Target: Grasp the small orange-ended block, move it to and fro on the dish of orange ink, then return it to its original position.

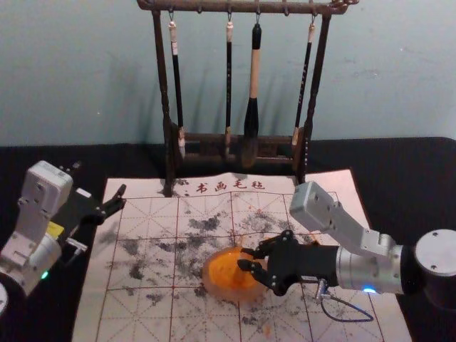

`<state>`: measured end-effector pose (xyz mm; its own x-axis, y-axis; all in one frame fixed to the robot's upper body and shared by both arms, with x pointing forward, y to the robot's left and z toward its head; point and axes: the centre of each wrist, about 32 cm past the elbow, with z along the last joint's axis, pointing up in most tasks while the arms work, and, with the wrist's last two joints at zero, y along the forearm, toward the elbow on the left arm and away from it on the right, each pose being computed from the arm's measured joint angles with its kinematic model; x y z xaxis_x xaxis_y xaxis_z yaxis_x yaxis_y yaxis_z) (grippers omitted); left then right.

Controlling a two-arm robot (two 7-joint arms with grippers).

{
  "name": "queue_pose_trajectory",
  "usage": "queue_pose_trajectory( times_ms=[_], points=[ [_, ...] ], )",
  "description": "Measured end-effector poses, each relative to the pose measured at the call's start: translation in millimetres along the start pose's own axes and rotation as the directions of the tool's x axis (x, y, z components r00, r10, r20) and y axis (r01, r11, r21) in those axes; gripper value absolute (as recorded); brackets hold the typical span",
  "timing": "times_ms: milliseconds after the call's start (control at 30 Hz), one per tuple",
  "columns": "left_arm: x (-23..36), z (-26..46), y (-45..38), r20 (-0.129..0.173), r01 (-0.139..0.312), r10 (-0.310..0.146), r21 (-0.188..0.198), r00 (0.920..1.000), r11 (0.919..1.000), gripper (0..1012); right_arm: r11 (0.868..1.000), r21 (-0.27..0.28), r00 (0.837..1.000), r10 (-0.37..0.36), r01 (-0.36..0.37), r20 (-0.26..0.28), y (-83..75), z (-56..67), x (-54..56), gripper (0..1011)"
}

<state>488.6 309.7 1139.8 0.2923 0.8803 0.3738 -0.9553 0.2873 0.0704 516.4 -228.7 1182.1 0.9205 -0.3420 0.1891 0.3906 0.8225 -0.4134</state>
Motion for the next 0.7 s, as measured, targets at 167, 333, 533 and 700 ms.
queue_pose_trajectory(
  times_ms=[167, 333, 533, 700],
  points=[
    [0.0, 0.0, 0.0, 0.000, 0.000, 0.000, 0.000, 1.0000, 1.0000, 1001, 1.000, -0.010, 1.000, -0.013, 0.013, -0.001, 6.2, 2.2, 2.2, 107],
    [0.0, 0.0, 0.0, 0.000, 0.000, 0.000, 0.000, 1.0000, 1.0000, 1001, 0.999, -0.018, 1.000, -0.026, 0.026, -0.004, 10.4, 2.9, 5.8, 107],
    [0.0, 0.0, 0.0, 0.000, 0.000, 0.000, 0.000, 1.0000, 1.0000, 1001, 0.999, -0.025, 0.999, -0.044, 0.044, -0.008, 13.1, 3.6, 10.6, 107],
    [0.0, 0.0, 0.0, 0.000, 0.000, 0.000, 0.000, 1.0000, 1.0000, 1001, 0.998, -0.032, 0.999, -0.054, 0.053, -0.009, 12.0, 3.5, 13.2, 107]
  ],
)
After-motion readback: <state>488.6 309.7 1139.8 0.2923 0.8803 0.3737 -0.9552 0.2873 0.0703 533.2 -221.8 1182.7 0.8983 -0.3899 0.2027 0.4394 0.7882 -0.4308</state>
